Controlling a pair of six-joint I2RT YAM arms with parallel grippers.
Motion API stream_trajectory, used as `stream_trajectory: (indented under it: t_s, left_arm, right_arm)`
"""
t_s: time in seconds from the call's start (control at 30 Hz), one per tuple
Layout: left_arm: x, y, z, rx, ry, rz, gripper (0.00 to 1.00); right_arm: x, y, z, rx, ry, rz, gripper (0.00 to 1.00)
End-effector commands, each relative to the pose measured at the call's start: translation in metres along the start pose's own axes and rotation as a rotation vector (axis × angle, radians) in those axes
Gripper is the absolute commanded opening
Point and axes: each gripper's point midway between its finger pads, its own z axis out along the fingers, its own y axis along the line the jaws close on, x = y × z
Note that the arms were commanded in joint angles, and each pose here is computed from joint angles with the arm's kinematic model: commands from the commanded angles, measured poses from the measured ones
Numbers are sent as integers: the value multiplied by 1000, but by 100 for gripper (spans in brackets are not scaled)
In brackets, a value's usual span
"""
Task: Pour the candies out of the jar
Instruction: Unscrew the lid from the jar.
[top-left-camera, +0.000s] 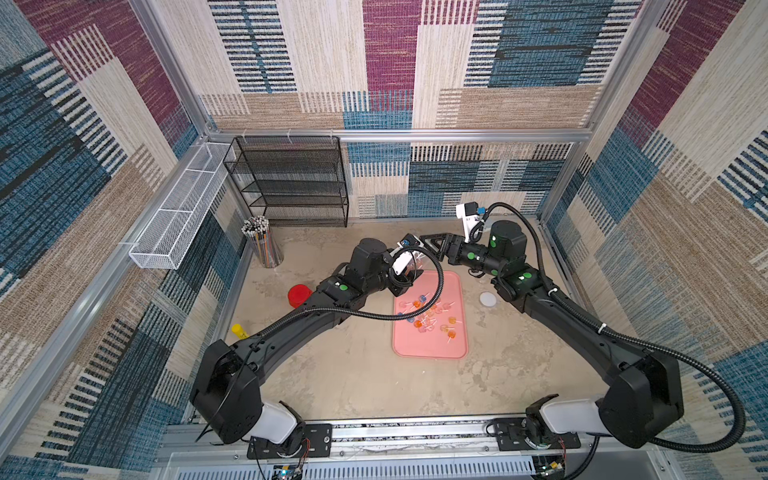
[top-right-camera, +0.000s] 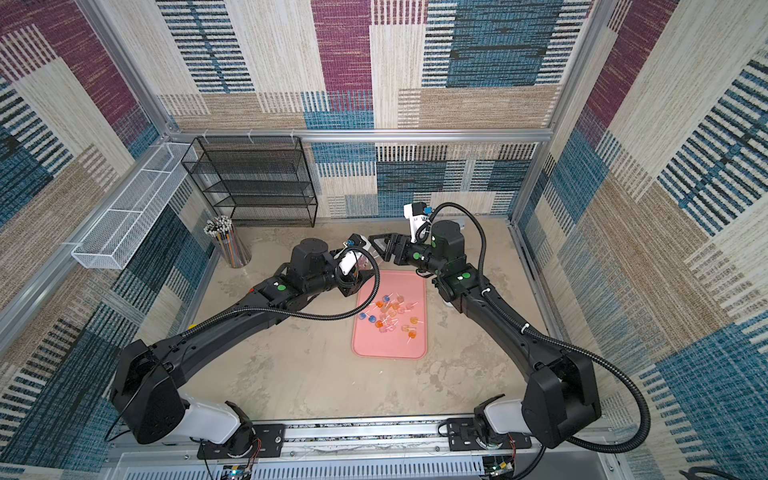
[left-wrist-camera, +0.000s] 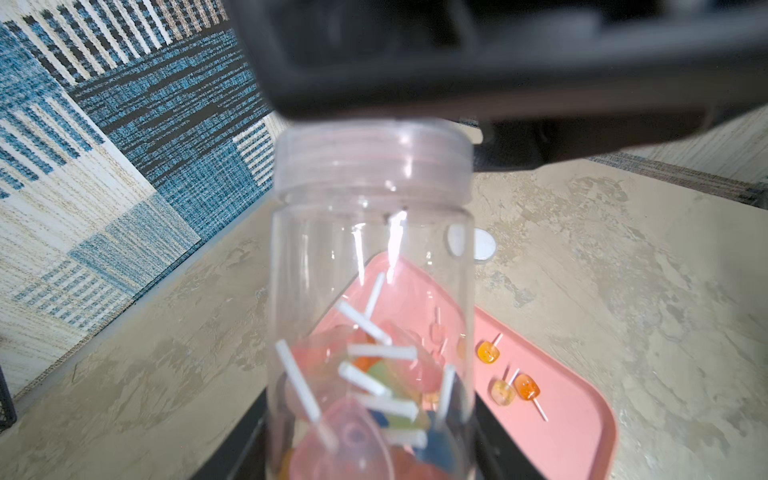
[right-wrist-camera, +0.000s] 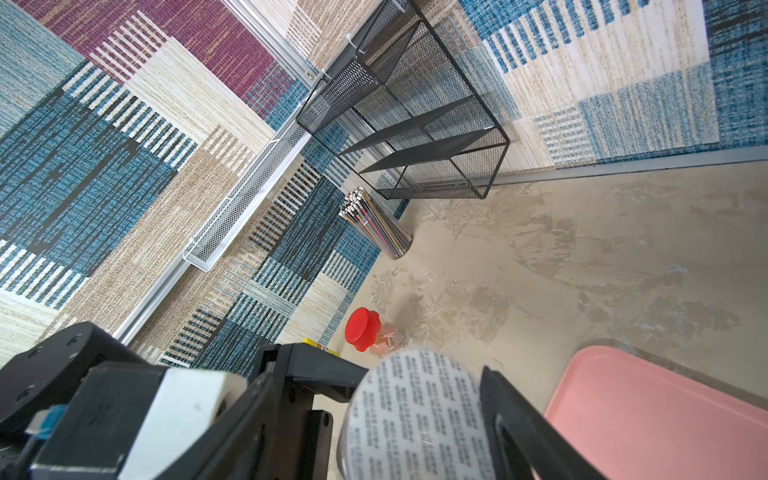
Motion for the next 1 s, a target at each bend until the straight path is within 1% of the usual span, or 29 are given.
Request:
stream_trajectory:
  t_s: [0.0, 0.13, 0.3, 0.37, 0.5, 0.57, 0.6, 0.63, 0.7, 0.73, 0.77, 0.83, 0.97]
  left_arm:
    - [-17, 0, -5, 5, -60, 7, 0]
    - [-17, 0, -5, -1, -63, 9, 0]
    - [-16, 1, -5, -3, -60, 8, 0]
    - [-16, 1, -5, -6, -62, 6, 0]
    - [-17, 0, -6, 4, -67, -1, 0]
    - [-19, -3, -7, 39, -81, -15, 0]
    - [-22, -5, -9, 79, -98, -33, 0]
    - [-26, -6, -14, 145, -127, -67, 0]
    - [-37, -15, -26, 307, -193, -119, 0]
    - [-43, -24, -36, 410, -224, -128, 0]
    - [-48, -31, -44, 482, -247, -123, 0]
    - [-54, -44, -54, 587, -261, -119, 0]
    - [-56, -57, -60, 699, -259, -135, 0]
  right_arm:
    - [-2, -2, 1, 11, -8, 13, 78]
    - [-2, -2, 3, 5, -3, 18, 73]
    - [-2, 0, 3, -7, -3, 21, 63]
    - [-3, 2, 2, -13, -9, 17, 58]
    - [-6, 7, -2, -25, -29, -14, 50]
    - [-8, 15, -5, -55, -35, -51, 46]
    - [-8, 21, -7, -82, -35, -82, 45]
    - [-9, 30, -9, -119, -33, -121, 43]
    - [-11, 48, -17, -195, -37, -200, 41]
    - [-11, 58, -22, -240, -40, -246, 41]
    - [-9, 68, -28, -283, -38, -289, 41]
    - [-4, 84, -37, -360, -23, -372, 40]
    - [7, 100, -48, -444, 17, -462, 37]
